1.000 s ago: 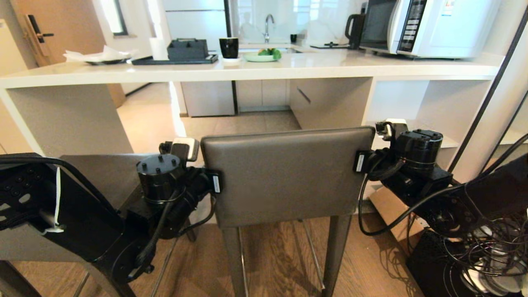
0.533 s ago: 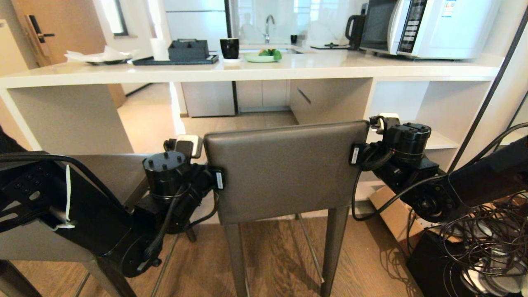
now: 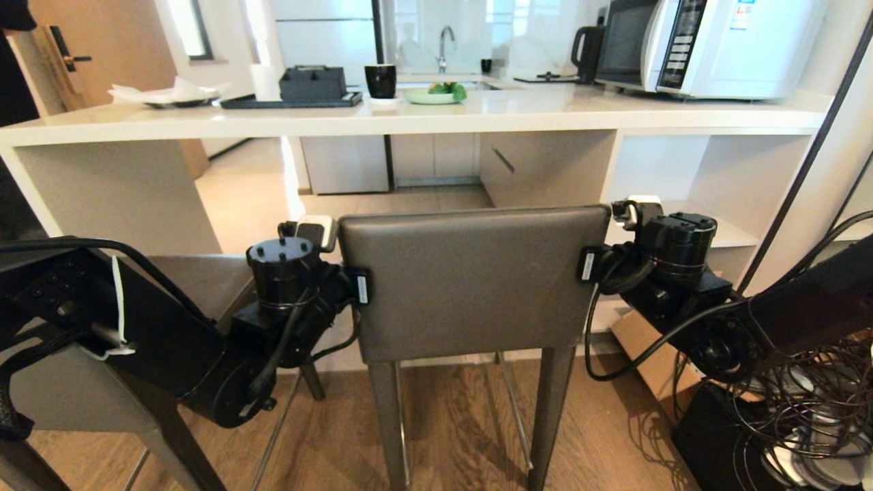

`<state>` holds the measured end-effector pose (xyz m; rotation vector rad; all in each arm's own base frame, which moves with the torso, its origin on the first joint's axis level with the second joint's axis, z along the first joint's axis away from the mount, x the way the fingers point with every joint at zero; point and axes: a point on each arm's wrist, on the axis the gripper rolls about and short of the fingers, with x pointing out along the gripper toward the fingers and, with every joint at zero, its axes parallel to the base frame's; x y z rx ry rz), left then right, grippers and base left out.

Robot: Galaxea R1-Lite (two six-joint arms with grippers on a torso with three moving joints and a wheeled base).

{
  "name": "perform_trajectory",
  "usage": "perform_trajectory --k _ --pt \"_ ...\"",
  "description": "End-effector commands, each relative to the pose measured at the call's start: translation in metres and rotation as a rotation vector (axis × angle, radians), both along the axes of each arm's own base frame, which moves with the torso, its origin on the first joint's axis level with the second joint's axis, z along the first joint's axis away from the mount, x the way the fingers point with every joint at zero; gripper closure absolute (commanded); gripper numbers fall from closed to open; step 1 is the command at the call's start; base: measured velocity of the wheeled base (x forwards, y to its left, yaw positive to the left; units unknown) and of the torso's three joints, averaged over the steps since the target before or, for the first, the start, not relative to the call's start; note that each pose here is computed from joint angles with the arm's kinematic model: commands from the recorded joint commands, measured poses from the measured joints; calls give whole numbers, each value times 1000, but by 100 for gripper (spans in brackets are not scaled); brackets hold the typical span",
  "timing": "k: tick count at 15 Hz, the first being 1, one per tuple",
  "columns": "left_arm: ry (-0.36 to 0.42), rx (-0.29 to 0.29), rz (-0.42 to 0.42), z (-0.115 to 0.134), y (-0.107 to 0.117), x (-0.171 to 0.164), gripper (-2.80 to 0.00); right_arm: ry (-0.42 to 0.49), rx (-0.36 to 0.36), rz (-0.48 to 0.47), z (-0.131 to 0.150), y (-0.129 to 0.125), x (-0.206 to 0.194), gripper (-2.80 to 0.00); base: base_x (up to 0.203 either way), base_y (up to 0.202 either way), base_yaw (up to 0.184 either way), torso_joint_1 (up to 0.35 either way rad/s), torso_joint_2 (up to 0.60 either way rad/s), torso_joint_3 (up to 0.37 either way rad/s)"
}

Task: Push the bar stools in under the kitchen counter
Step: Push the gray chair back under the dining table

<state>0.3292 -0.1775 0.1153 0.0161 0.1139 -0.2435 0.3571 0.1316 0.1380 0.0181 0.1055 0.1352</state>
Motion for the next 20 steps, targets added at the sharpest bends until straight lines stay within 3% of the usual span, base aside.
perform_trajectory --k 1,8,13,17,20 --pt "-18 3 27 3 5 6 0 9 -4 -5 -3 -3 -9 0 0 0 0 0 0 0" --pt "-33 82 113 -7 32 37 0 31 -17 30 -15 5 -24 0 0 0 0 0 0 0" --pt "-76 113 120 2 35 43 0 37 -41 48 -18 11 -26 0 0 0 0 0 0 0" --pt "-52 96 22 2 8 12 0 1 -34 35 -8 13 -12 0 0 0 0 0 0 0" --pt "-18 85 -40 -7 -14 -5 0 -32 -29 28 15 17 2 0 0 0 0 0 0 0"
